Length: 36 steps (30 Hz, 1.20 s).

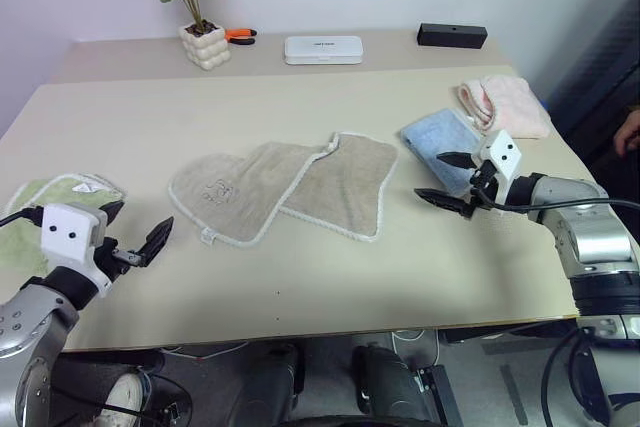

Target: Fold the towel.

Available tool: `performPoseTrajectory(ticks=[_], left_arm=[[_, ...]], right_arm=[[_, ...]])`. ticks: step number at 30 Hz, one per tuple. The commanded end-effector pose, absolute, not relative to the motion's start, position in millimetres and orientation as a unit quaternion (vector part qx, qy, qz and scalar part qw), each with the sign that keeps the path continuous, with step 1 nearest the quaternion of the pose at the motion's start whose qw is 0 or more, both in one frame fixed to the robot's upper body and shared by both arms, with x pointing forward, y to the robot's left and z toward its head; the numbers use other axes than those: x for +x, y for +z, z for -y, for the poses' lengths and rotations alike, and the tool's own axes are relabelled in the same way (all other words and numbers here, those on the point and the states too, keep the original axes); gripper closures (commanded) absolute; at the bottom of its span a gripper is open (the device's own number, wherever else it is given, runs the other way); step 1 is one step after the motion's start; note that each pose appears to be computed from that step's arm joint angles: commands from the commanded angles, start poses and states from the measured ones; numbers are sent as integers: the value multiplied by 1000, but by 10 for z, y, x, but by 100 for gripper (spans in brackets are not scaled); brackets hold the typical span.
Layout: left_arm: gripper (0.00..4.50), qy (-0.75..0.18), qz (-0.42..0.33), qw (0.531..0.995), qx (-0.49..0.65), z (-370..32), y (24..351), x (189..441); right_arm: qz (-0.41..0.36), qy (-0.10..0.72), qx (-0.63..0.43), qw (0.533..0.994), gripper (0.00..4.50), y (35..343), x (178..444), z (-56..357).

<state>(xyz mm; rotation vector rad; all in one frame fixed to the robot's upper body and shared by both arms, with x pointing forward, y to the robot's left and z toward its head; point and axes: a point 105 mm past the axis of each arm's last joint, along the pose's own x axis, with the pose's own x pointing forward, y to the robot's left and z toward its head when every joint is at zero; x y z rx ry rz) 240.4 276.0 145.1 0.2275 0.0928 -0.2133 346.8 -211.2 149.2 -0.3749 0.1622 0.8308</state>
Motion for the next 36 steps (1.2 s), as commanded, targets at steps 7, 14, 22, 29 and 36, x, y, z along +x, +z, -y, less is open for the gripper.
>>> performPoseTrajectory(ticks=[7, 14, 22, 29, 36], left_arm=[[24, -156, -41, 979, 123, -2493, 1481, 2426], [24, -311, -100, 921, 211, -1909, 1153, 2422], [24, -319, -102, 911, 240, -1790, 971, 2767], [46, -320, -113, 913, 227, -1769, 882, 2919], [363, -303, -114, 916, 238, -1926, 868, 2913]], right_arm=[[-51, 404, -187, 894, 0, 1637, 3448, 2039], [-47, 423, -170, 889, 0, 1504, 3408, 1850], [-30, 431, -146, 890, 0, 1505, 3278, 1536], [-24, 413, -146, 898, 0, 1582, 3232, 1551], [-20, 415, -153, 897, 0, 1608, 3274, 1495]])
